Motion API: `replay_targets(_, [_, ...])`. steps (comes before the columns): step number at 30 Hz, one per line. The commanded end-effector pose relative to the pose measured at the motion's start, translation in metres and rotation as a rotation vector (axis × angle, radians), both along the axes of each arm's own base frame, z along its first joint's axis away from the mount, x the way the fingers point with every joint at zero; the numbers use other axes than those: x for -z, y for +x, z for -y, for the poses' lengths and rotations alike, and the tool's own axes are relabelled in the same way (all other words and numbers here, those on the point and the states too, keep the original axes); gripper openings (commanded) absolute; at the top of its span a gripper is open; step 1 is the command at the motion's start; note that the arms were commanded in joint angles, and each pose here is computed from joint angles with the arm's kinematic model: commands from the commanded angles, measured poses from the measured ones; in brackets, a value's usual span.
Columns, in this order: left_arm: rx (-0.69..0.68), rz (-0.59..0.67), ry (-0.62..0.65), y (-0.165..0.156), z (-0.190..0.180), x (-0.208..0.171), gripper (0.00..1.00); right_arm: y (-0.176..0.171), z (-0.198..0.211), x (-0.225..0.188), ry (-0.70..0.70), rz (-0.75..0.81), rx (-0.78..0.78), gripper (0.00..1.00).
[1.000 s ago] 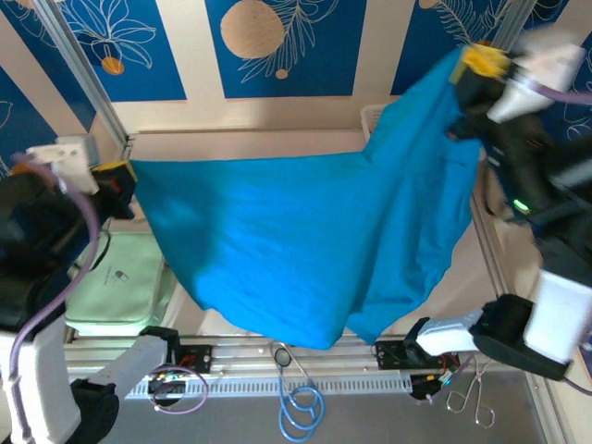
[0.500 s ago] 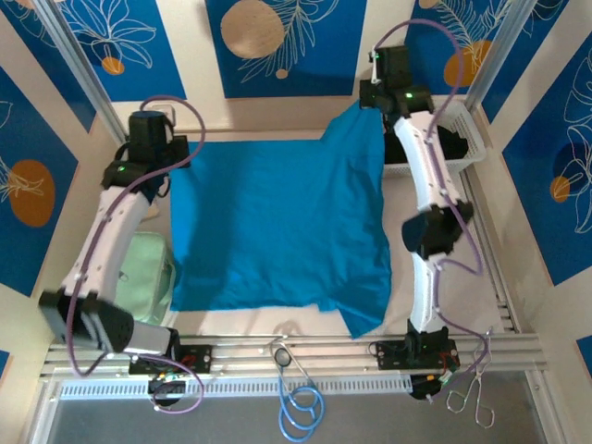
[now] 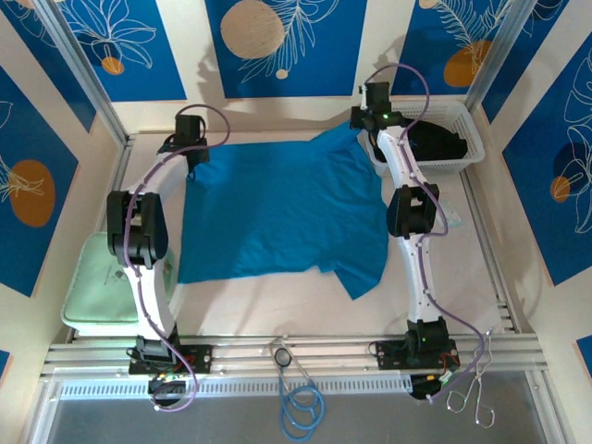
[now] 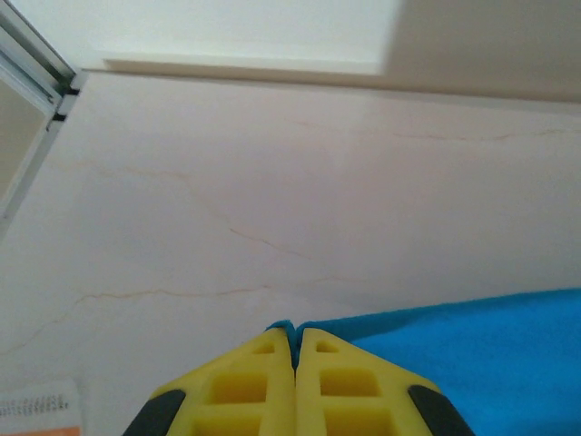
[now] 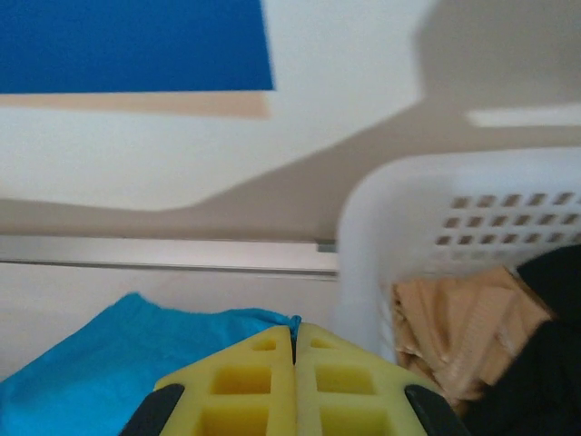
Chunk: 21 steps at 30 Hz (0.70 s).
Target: Fold and stack the t-shirts
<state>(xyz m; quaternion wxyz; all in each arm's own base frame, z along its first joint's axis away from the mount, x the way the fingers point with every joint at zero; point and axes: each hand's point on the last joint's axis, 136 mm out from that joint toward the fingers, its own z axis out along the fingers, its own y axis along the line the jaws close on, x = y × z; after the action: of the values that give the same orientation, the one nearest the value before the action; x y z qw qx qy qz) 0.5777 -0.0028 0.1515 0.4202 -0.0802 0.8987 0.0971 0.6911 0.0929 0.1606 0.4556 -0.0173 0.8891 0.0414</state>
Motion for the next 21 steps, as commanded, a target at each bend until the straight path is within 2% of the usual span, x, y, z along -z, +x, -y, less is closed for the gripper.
replay_targets(1, [-0.023, 0.103, -0.004, 0.014, -0.004, -0.030, 0.00, -0.001, -0.017, -0.044, 0.031, 0.087, -0.060, 0.00])
replay_targets(10, [-0.024, 0.097, -0.023, -0.017, -0.009, -0.025, 0.00, -0.037, -0.031, -0.069, 0.024, 0.050, -0.091, 0.00])
replay_targets(16, [0.007, 0.082, -0.065, -0.038, -0.007, -0.024, 0.00, -0.076, -0.029, -0.076, 0.016, 0.053, -0.080, 0.00])
replay_targets(21, [0.037, 0.078, -0.101, -0.055, -0.001, -0.024, 0.00, -0.115, -0.022, -0.067, 0.028, 0.030, -0.062, 0.00])
